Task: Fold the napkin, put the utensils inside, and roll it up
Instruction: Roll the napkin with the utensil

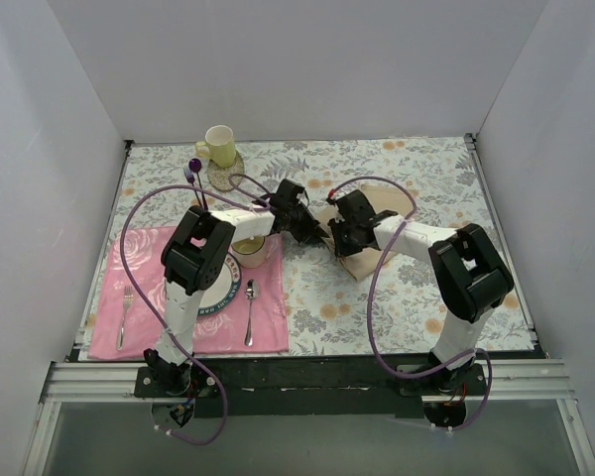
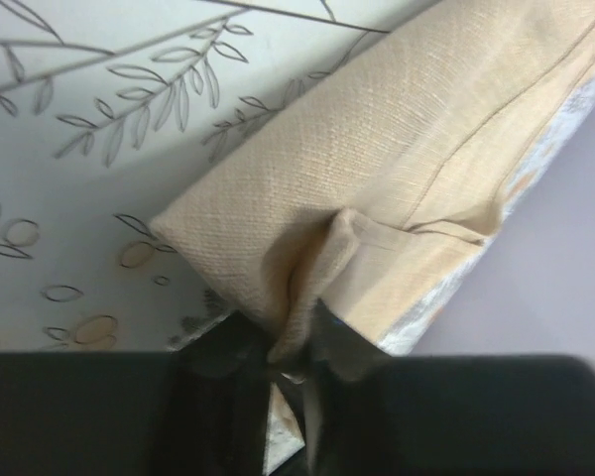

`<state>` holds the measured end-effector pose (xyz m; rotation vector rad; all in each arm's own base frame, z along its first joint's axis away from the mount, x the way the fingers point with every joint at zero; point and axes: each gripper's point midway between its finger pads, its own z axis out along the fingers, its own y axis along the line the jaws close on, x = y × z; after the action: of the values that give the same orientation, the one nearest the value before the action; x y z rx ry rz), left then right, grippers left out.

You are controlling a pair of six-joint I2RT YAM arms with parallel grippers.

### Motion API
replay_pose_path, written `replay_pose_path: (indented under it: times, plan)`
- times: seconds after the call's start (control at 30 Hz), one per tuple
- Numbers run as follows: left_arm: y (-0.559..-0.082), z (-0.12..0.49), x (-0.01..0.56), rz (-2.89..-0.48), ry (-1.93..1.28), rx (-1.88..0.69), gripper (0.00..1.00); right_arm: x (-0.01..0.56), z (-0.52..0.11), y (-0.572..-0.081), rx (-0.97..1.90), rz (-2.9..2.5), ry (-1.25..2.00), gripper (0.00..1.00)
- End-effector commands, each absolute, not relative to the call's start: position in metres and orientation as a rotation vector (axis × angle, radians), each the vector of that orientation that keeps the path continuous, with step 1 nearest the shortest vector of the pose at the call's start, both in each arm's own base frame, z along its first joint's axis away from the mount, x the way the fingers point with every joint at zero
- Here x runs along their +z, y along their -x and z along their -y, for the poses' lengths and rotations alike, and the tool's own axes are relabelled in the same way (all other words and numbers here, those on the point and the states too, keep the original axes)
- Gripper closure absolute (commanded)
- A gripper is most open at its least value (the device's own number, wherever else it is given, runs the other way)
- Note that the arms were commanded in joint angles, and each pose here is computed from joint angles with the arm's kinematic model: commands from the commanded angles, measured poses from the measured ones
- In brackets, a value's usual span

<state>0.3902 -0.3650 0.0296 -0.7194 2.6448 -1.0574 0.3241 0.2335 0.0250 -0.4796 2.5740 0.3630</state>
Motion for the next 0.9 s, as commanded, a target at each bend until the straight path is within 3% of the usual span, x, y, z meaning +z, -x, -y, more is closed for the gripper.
replay_pose_path:
  times: [0.0,0.13,0.4,0.6,0.87]
  plan:
    - [-0.390,0.341,-0.005,-2.694,0.736,-0.819,0.93,0.006,-0.219,-0.296,0.157,-2.637,0.669,0.76]
    - [-0.383,0.345,-0.009,-2.739,0.759,-0.835,1.00,0.008,-0.220,-0.295,0.075,-2.573,0.738,0.59]
    - [-0.381,0.348,0.002,-2.748,0.763,-0.875,1.00,0.008,-0.214,-0.279,-0.070,-2.499,0.819,0.47]
    - [-0.380,0.354,0.009,-2.767,0.742,-0.908,1.00,-0.006,-0.198,-0.279,-0.253,-2.479,0.847,0.50]
    - [-0.380,0.352,0.012,-2.778,0.682,-0.920,1.00,-0.005,-0.204,-0.286,-0.232,-2.497,0.788,0.72]
